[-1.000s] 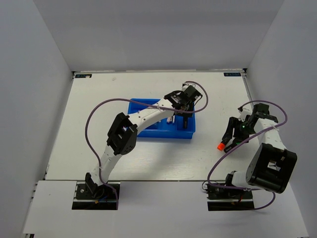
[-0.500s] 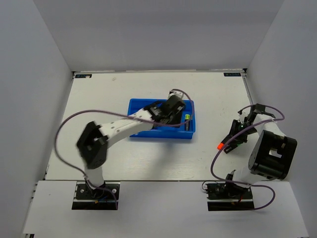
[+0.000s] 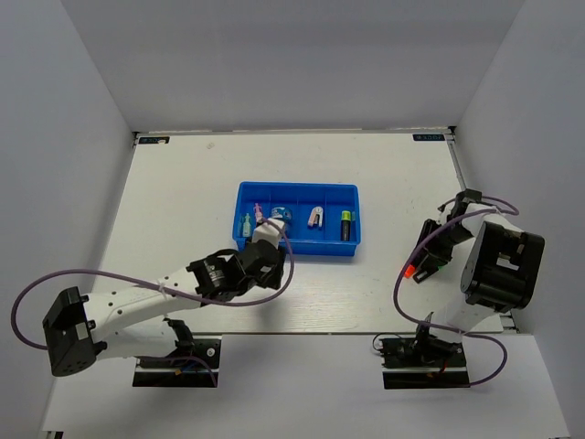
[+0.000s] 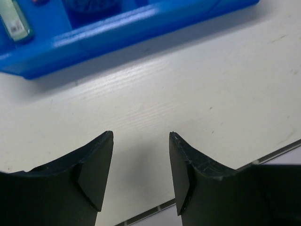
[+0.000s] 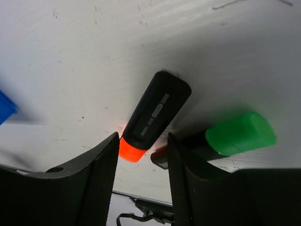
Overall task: Sort the stationery into containers
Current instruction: Pick up the pen from the center of the board.
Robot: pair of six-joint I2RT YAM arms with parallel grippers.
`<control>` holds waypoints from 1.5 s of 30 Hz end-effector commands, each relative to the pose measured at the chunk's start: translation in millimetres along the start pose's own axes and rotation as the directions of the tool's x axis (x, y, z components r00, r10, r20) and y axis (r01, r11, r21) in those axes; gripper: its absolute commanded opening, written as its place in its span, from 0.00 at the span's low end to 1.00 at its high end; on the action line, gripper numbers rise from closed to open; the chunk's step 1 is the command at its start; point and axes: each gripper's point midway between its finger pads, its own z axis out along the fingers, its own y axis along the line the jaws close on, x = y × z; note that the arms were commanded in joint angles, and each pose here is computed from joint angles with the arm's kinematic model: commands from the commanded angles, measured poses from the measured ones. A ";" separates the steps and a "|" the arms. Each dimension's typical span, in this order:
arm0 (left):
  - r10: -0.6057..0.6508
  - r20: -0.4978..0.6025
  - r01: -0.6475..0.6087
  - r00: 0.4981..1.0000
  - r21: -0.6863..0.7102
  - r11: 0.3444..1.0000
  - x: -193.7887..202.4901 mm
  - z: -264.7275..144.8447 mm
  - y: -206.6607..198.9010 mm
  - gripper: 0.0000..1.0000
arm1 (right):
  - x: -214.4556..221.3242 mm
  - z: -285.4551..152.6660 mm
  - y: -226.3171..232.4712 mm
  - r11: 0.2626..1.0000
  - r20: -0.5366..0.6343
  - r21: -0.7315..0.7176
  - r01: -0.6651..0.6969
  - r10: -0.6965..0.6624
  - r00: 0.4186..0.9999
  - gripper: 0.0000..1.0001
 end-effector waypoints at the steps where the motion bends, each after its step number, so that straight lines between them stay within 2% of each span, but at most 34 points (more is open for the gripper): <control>1: -0.047 0.042 0.047 0.998 0.006 0.999 3.0 -7.5 2.3 0.62 | -16.0 6.4 -1.8 0.999 0.046 0.036 -0.015 0.013 0.999 0.49; 8: -0.030 0.023 0.030 0.999 -0.029 0.999 21.4 -13.0 7.6 0.62 | -23.5 21.9 -15.4 0.988 -0.005 0.153 -0.015 0.016 1.000 0.49; 12: -0.044 0.033 0.046 0.998 -0.052 0.998 25.8 -26.8 15.0 0.62 | -12.8 38.1 -27.9 0.968 -0.103 0.247 0.045 -0.020 0.994 0.46; 19: -0.069 0.068 0.075 0.995 -0.096 0.993 29.6 -46.8 26.9 0.62 | -10.6 37.5 -41.5 0.915 -0.178 0.361 0.178 -0.120 0.977 0.44; 26: -0.074 0.066 0.080 0.995 -0.098 0.992 33.9 -50.9 27.0 0.62 | -13.1 37.3 -43.8 0.863 -0.159 0.433 0.258 -0.209 0.965 0.41; 30: -0.055 0.056 0.061 0.997 -0.111 0.992 34.1 -51.0 26.1 0.62 | -9.7 40.7 -41.9 0.849 -0.147 0.439 0.294 -0.256 0.956 0.33; 33: -0.054 0.052 0.059 0.997 -0.114 0.992 34.8 -50.6 26.5 0.62 | -7.0 42.8 -33.4 0.863 -0.132 0.405 0.301 -0.270 0.954 0.18; 34: -0.054 0.046 0.059 0.997 -0.116 0.991 37.2 -50.1 27.3 0.62 | -5.5 43.7 -24.7 0.872 -0.135 0.349 0.343 -0.315 0.939 0.14; 36: -0.060 0.043 0.064 0.997 -0.106 0.992 38.0 -50.5 25.3 0.62 | -10.0 37.8 -13.6 0.884 -0.097 0.306 0.352 -0.339 0.936 0.13; 37: -0.059 0.042 0.063 0.997 -0.103 0.993 38.4 -50.8 25.1 0.62 | -11.1 35.7 4.0 0.899 -0.062 0.219 0.380 -0.376 0.925 0.10; 38: -0.058 0.040 0.062 0.997 -0.102 0.993 39.7 -50.4 24.7 0.62 | -12.8 32.7 11.6 0.899 -0.041 0.192 0.393 -0.392 0.919 0.10; 42: -0.053 0.036 0.056 0.998 -0.084 0.995 38.6 -48.9 17.9 0.62 | -27.2 -0.4 57.0 0.872 0.125 0.073 0.484 -0.489 0.863 0.08; 45: -0.041 0.028 0.043 0.999 -0.074 0.996 38.0 -44.9 11.1 0.62 | -28.9 -18.7 88.8 0.845 0.185 -0.012 0.535 -0.524 0.831 0.08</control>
